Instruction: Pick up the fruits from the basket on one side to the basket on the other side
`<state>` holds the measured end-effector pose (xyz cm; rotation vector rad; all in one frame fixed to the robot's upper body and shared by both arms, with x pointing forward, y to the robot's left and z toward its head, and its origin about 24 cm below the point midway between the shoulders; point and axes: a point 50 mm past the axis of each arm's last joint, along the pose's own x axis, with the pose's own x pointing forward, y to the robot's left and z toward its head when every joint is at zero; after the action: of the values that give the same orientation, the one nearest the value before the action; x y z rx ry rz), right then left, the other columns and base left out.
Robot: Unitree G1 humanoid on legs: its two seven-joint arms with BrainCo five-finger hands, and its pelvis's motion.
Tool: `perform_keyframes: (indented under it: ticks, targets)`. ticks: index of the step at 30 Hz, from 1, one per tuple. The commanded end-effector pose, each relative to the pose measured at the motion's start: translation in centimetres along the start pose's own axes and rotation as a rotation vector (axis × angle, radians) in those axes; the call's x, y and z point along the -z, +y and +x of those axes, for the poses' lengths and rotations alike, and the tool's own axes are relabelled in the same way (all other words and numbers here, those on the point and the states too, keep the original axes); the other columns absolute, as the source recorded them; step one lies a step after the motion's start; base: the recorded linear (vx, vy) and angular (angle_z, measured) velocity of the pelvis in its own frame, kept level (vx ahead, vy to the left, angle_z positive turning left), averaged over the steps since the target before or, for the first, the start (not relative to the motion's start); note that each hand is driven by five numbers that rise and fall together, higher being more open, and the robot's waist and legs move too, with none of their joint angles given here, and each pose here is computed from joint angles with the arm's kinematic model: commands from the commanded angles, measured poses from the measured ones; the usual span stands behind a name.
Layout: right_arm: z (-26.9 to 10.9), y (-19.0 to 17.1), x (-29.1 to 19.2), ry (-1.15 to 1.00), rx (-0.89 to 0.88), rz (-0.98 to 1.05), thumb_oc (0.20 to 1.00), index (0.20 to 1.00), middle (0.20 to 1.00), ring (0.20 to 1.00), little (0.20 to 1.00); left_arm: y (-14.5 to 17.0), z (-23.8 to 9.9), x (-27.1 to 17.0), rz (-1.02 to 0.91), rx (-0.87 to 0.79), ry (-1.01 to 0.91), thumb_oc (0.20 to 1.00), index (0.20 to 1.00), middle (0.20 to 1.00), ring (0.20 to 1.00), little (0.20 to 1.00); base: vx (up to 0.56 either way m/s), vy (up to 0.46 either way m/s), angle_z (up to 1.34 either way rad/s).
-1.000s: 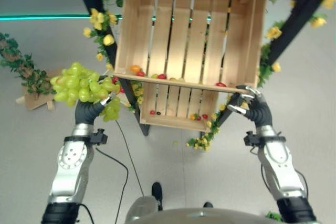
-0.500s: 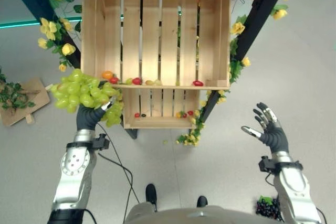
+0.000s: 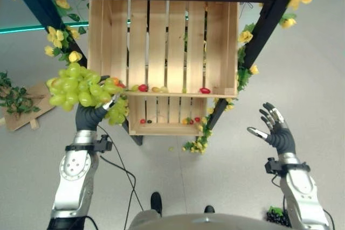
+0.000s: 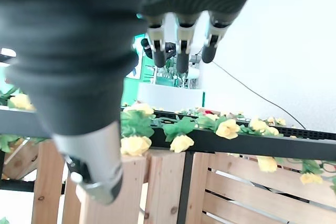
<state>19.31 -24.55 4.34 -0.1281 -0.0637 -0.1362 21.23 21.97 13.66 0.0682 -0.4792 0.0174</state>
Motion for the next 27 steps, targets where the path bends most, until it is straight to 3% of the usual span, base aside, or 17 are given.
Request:
perform_keyframes:
  ticks: [1,8,18,27]
  targets:
    - [1.1,-0.5,-2.5,-0.145,0.010,-0.036,1.000,1.000,1.000,1.000,1.000,0.0,1.8,-4.9,0.070,0.055,-0.287,0.200,0.200,0.200,0.200,0.200,0.00,0.000,0.00]
    - [1.4,-0.6,-2.6,-0.148,0.011,-0.041,1.000,1.000,1.000,1.000,1.000,-0.7,1.8,-6.9,0.041,0.101,-0.388,0.200,0.200,0.200,0.200,0.200,-0.01,-0.014,0.06]
    - [1.8,-0.4,-2.8,-0.159,0.004,-0.016,1.000,1.000,1.000,1.000,1.000,-0.2,1.1,-6.6,0.021,0.088,-0.348,0.200,0.200,0.200,0.200,0.200,-0.02,-0.036,0.17]
    - [1.9,-0.8,-2.9,-0.170,0.026,-0.007,1.000,1.000,1.000,1.000,1.000,-0.5,1.3,-6.8,-0.009,0.093,-0.362,0.200,0.200,0.200,0.200,0.200,-0.03,-0.090,0.68]
